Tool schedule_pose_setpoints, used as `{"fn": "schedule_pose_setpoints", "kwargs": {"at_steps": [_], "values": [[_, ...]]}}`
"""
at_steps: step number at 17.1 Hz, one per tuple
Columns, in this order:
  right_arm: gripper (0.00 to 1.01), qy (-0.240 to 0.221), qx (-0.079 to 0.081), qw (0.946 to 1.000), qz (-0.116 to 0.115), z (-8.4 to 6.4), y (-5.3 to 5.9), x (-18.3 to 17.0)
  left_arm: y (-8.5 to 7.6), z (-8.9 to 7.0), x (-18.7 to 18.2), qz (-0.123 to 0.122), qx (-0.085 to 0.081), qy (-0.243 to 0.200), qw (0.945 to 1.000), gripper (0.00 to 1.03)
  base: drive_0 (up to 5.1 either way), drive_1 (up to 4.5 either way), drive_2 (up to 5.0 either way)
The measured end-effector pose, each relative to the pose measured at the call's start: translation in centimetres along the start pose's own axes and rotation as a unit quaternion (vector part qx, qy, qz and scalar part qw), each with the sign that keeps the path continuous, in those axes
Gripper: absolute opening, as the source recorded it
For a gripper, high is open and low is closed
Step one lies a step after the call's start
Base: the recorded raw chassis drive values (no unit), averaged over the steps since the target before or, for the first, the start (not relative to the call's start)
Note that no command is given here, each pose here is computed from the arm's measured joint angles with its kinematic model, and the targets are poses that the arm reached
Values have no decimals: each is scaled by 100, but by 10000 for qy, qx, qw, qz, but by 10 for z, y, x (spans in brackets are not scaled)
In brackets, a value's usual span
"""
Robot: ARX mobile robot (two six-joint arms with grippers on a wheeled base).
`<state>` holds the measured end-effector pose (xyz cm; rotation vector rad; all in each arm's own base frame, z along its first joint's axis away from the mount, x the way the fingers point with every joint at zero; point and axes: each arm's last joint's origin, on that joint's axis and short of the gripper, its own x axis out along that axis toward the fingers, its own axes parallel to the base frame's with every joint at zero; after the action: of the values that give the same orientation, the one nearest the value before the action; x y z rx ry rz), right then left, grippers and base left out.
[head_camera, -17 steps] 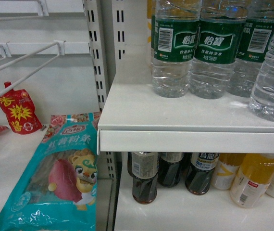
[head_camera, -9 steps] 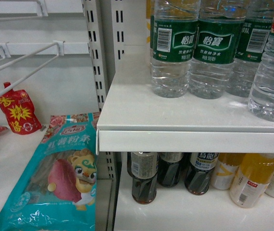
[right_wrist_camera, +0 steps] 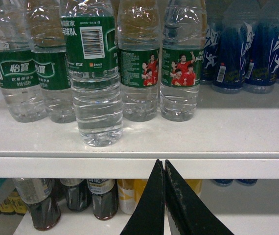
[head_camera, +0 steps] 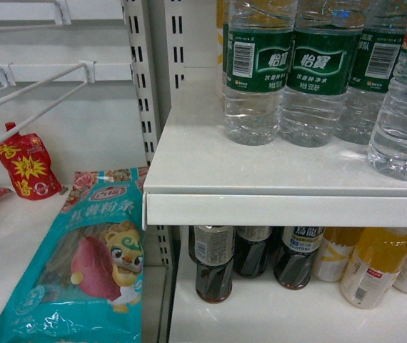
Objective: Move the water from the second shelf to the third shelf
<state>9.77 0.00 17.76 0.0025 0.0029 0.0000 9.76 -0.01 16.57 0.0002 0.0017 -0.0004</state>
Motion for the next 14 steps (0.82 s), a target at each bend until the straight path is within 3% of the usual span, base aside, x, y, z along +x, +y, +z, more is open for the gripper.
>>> {"fn": "schedule_pose_setpoints", "kwargs": {"at_steps": [3, 4, 12, 13, 14], "values": [[2, -84, 0, 10000, 0, -3, 0, -1, 0, 0, 0, 0, 0, 2, 10000, 98, 0, 0, 0], [2, -36, 0, 10000, 4, -11, 0, -1, 0, 0, 0, 0, 0, 4, 10000, 98, 0, 0, 0], [3, -40, -2, 10000, -2, -10, 0, -1, 0, 0, 0, 0, 0, 0, 10000, 98, 0, 0, 0], [10, -40, -2, 10000, 0, -10, 0, -1, 0, 0, 0, -2, 0, 2, 10000, 98, 0, 0, 0], [23, -40, -2, 10000, -2, -10, 0, -1, 0, 0, 0, -2, 0, 0, 10000, 98, 0, 0, 0]]}}
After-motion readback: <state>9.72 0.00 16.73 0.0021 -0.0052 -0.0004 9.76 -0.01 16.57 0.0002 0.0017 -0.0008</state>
